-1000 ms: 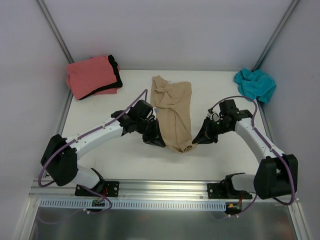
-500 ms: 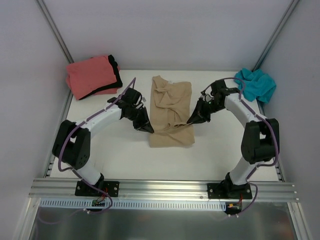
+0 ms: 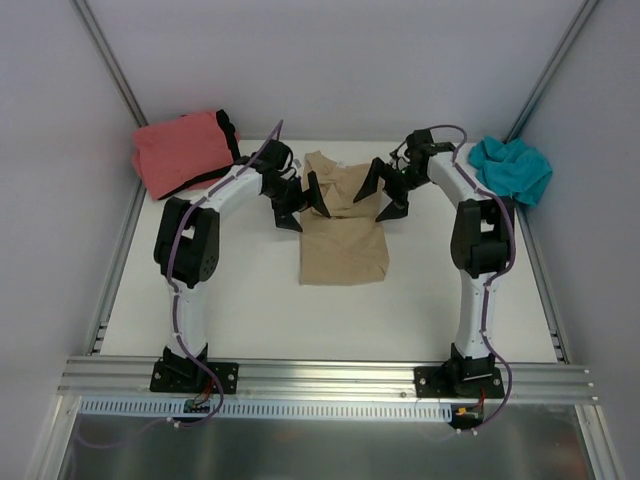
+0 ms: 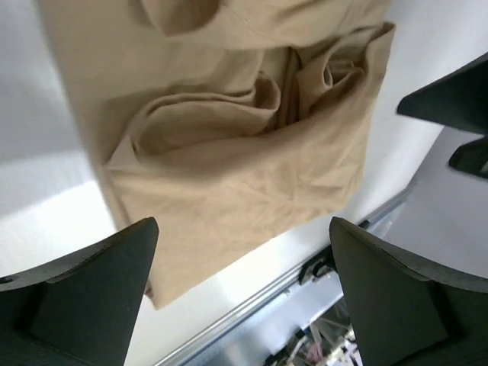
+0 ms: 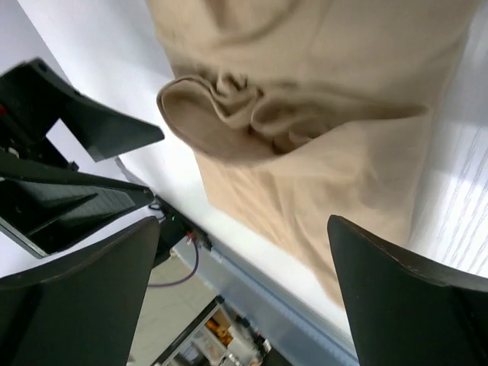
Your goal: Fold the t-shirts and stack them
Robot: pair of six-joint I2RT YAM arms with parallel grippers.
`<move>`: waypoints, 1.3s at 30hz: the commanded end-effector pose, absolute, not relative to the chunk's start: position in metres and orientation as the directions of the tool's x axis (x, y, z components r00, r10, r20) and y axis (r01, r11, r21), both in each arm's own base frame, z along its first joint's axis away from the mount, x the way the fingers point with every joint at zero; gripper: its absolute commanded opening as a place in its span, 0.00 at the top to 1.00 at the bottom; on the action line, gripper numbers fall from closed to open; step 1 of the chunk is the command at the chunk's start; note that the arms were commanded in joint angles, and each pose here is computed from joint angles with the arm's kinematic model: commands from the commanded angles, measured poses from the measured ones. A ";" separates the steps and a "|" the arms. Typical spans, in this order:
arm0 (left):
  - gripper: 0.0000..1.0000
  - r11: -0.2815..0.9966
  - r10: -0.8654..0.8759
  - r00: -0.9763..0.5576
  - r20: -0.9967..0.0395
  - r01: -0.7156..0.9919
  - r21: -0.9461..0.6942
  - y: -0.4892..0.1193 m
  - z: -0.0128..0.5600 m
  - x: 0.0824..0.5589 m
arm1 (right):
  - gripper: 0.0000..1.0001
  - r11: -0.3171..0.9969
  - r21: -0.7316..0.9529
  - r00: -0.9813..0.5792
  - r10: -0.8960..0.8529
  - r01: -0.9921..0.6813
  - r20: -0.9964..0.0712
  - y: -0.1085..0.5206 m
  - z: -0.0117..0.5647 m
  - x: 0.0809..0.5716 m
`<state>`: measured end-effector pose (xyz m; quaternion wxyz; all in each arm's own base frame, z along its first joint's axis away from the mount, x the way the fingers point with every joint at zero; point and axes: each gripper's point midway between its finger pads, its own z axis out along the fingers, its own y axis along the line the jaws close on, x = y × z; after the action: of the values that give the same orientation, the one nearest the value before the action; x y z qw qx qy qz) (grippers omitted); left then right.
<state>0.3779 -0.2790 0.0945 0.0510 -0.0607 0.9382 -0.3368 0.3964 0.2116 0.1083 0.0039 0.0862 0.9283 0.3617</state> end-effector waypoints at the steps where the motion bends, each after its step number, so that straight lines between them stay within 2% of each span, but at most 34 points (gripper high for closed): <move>1: 0.01 0.794 -0.197 -0.970 -0.145 -0.071 -0.604 -0.257 0.119 0.397 | 0.00 0.732 0.673 -0.982 0.182 0.100 -0.052 0.204 0.139 0.430; 5: 0.01 0.826 -0.245 -0.933 -0.265 -0.057 -0.561 -0.235 0.141 0.397 | 0.00 0.741 0.667 -0.974 0.202 0.081 -0.105 0.189 0.161 0.443; 8: 0.01 0.816 -0.258 -0.920 -0.294 -0.045 -0.577 -0.231 0.150 0.388 | 0.01 0.735 0.673 -0.971 0.209 0.080 -0.113 0.180 0.172 0.436; 10: 0.01 0.781 -0.257 -0.939 -0.227 -0.064 -0.621 -0.238 0.145 0.369 | 0.01 0.732 0.676 -0.975 0.203 0.087 -0.094 0.179 0.176 0.423; 11: 0.01 0.745 -0.271 -0.934 -0.233 -0.050 -0.666 -0.244 0.156 0.367 | 0.01 0.742 0.662 -0.980 0.189 0.103 -0.060 0.178 0.164 0.409; 13: 0.01 0.697 -0.245 -0.958 -0.150 -0.066 -0.714 -0.253 0.146 0.340 | 0.01 0.766 0.640 -0.980 0.169 0.061 -0.108 0.179 0.173 0.389; 14: 0.01 0.674 -0.233 -0.961 -0.150 -0.049 -0.737 -0.256 0.151 0.333 | 0.01 0.777 0.623 -0.987 0.156 0.093 -0.048 0.179 0.152 0.364; 15: 0.01 0.669 -0.216 -0.969 -0.123 -0.055 -0.741 -0.256 0.146 0.323 | 0.01 0.770 0.634 -0.982 0.162 0.067 -0.094 0.179 0.162 0.357; 16: 0.01 0.683 -0.206 -0.976 -0.071 -0.091 -0.725 -0.251 0.128 0.308 | 0.01 0.766 0.638 -0.983 0.166 0.079 -0.078 0.179 0.157 0.346; 20: 0.01 0.673 -0.160 -0.987 0.007 -0.115 -0.730 -0.247 0.100 0.276 | 0.01 0.770 0.627 -0.982 0.183 0.119 -0.039 0.173 0.125 0.306; 21: 0.01 0.682 -0.160 -0.987 0.029 -0.132 -0.720 -0.243 0.090 0.268 | 0.01 0.771 0.619 -0.981 0.193 0.150 -0.002 0.171 0.113 0.289; 27: 0.01 0.717 -0.116 -0.990 0.079 -0.138 -0.683 -0.236 0.049 0.250 | 0.01 0.776 0.606 -0.978 0.206 0.176 0.020 0.166 0.083 0.266; 32: 0.01 0.740 -0.111 -0.993 0.041 -0.110 -0.663 -0.233 0.037 0.257 | 0.00 0.770 0.603 -0.973 0.224 0.208 0.051 0.167 0.062 0.261; 37: 0.01 0.747 -0.120 -0.992 0.047 -0.121 -0.654 -0.234 0.025 0.262 | 0.01 0.764 0.609 -0.972 0.226 0.213 0.056 0.171 0.049 0.267; 39: 0.02 0.748 -0.128 -0.991 0.047 -0.128 -0.651 -0.234 0.022 0.263 | 0.06 0.760 0.612 -0.972 0.228 0.219 0.064 0.173 0.045 0.270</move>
<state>0.2562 -0.2359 0.0403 -0.0192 -0.0846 0.9264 -0.3664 0.2592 0.1679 0.0489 -0.0049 0.1191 0.9411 0.3166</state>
